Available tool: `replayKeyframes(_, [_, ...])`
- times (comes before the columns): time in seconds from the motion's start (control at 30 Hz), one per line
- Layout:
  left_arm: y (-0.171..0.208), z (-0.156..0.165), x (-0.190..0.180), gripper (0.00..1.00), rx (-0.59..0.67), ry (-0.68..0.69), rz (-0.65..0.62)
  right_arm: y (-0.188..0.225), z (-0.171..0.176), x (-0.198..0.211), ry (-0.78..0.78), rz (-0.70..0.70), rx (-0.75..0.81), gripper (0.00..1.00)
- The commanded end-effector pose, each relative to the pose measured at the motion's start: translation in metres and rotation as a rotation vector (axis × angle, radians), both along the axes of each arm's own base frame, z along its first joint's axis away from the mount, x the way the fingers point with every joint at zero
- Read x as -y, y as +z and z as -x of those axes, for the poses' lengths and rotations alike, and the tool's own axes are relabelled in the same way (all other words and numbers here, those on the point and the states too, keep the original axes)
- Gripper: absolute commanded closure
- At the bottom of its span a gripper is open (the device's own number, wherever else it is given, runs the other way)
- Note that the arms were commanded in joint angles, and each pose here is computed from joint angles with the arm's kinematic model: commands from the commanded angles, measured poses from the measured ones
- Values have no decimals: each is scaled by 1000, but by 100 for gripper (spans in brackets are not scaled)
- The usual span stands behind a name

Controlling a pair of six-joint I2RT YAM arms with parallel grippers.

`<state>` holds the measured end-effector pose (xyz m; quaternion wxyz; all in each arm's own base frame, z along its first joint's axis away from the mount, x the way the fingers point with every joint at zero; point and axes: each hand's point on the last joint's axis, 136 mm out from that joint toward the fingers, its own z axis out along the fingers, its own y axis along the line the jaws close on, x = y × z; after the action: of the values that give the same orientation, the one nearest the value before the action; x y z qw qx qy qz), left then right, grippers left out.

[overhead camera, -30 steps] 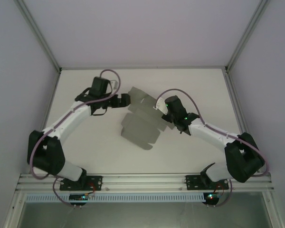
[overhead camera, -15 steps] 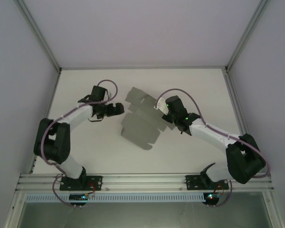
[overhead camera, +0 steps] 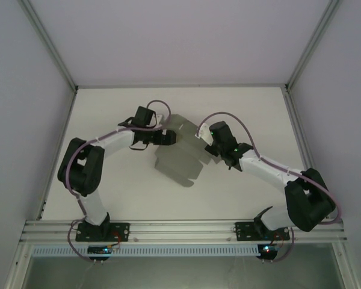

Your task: Assemble paper box

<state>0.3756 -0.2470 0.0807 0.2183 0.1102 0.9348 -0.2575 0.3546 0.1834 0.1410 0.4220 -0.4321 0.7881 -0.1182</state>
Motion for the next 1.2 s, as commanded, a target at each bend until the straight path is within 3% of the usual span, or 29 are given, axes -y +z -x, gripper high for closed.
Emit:
replayKeyframes(0.0, [-12,-3,5,6,14,-11,-46,6,-1,-17,36,-71,9,100])
replayKeyframes(0.17, [-23,-5,4,9,33,29,-118,6,2,-19,44,-66,2,100])
replayKeyframes(0.37, [16,8,-4,1,97,39,-80,9,-3,-6,78,110,47,100])
replayKeyframes(0.57, [64,18,-41,0,134,131,-24,23,-22,5,119,373,183,100])
replayKeyframes(0.8, [93,-4,-93,0,180,303,7,46,-42,-24,203,455,382,100])
replayKeyframes(1.0, [70,-42,-126,0,117,416,4,37,-52,-45,260,521,471,100])
replayKeyframes(1.17, [39,-61,-120,0,66,367,-7,19,-56,-57,290,530,552,100])
